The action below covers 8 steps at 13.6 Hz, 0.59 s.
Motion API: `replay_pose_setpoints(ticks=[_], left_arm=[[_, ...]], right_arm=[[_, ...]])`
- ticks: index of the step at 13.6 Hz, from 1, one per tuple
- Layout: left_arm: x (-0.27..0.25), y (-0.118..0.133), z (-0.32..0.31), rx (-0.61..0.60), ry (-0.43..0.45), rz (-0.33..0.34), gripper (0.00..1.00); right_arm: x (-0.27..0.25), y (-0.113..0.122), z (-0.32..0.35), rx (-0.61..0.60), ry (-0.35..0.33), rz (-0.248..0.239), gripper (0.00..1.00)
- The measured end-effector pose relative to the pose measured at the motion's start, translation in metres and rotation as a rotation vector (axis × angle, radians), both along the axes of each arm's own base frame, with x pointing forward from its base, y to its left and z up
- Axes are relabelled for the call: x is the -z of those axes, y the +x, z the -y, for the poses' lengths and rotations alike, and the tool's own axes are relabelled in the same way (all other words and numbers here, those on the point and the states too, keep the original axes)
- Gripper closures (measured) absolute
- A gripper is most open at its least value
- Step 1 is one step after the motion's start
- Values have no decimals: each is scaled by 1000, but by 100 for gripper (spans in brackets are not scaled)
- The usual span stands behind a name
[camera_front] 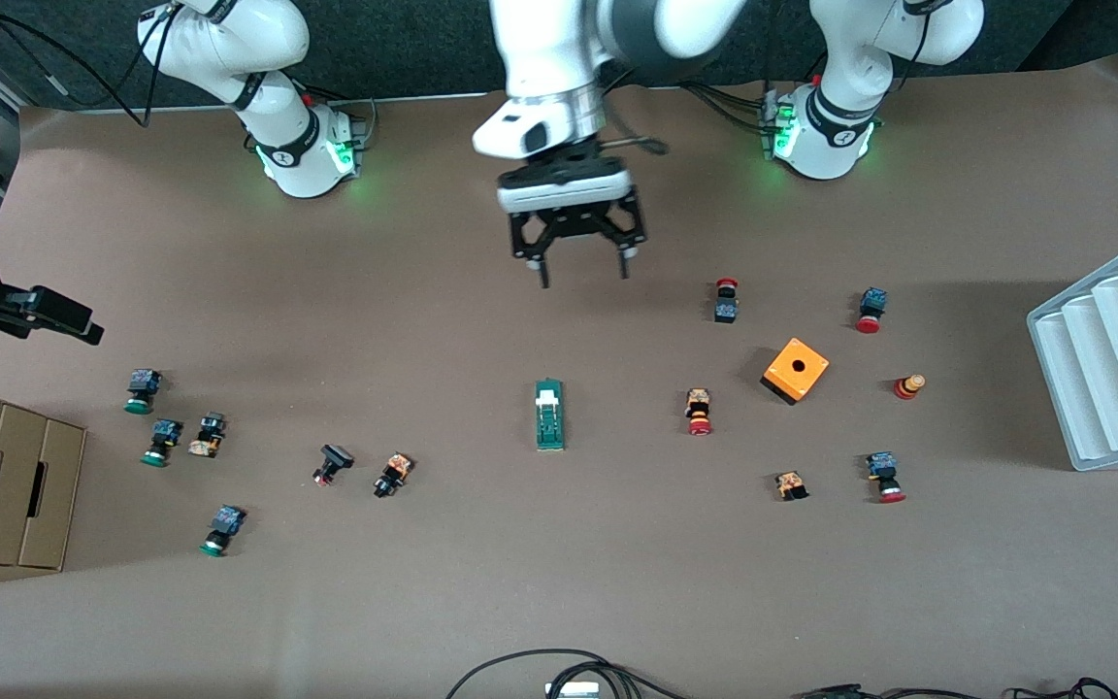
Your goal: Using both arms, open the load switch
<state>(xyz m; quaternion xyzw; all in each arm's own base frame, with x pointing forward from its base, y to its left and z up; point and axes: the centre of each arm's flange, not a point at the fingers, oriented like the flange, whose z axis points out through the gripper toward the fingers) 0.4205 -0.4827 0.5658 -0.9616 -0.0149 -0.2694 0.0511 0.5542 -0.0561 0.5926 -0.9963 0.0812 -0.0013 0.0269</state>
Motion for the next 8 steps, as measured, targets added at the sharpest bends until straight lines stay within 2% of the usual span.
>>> replay_pose_setpoints(ticks=[4,8], left_arm=[[-47,37,-65,-15,-62,-68,0],[-73,89,-156,-2,-121,-158,0]], right_arm=[[0,0,-3,-7,0,0,1],[0,0,-3,-7,0,0,1]])
